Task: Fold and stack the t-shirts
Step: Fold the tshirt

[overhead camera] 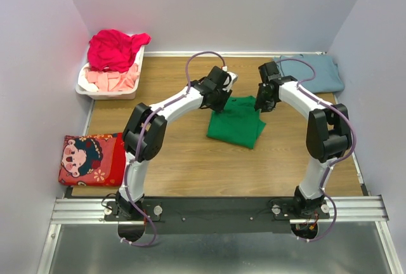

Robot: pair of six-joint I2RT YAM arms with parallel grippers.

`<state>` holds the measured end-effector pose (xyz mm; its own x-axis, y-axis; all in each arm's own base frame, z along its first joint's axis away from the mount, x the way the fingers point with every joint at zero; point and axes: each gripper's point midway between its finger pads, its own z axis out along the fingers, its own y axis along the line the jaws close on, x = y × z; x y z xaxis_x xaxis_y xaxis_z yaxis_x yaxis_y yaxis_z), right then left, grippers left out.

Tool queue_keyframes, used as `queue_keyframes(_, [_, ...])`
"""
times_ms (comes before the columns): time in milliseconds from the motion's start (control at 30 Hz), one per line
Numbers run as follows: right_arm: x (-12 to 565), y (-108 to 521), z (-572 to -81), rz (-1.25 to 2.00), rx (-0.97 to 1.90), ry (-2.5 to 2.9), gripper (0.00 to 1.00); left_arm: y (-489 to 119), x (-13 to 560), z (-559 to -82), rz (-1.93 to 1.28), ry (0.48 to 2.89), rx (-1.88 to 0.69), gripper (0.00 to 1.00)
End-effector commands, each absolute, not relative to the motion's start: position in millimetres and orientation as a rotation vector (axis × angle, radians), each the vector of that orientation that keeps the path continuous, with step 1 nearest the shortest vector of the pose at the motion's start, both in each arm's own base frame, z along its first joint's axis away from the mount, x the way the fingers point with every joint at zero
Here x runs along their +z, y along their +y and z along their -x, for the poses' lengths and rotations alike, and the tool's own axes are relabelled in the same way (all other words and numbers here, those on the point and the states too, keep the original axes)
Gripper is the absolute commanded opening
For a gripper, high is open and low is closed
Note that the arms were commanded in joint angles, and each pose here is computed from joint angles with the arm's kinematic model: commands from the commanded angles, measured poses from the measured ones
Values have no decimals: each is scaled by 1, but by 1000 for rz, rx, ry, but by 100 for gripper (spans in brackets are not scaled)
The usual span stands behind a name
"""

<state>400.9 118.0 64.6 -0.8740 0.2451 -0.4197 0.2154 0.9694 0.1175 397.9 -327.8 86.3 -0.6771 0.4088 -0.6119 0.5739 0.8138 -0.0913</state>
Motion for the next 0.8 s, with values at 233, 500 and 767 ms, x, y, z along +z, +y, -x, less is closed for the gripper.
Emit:
queue_keyframes(233, [63,99,-411,-375,54,2639,36,-316,99,-439,-553,2360,-407,44])
queue_keyframes(500, [54,92,-415,-389,44,2641,35,-337,97,-438,-590,2339,-574,44])
queue_keyframes(767, [39,101,-419,-354,115,2667,32,-343,93,-445,-563,2337,-591,44])
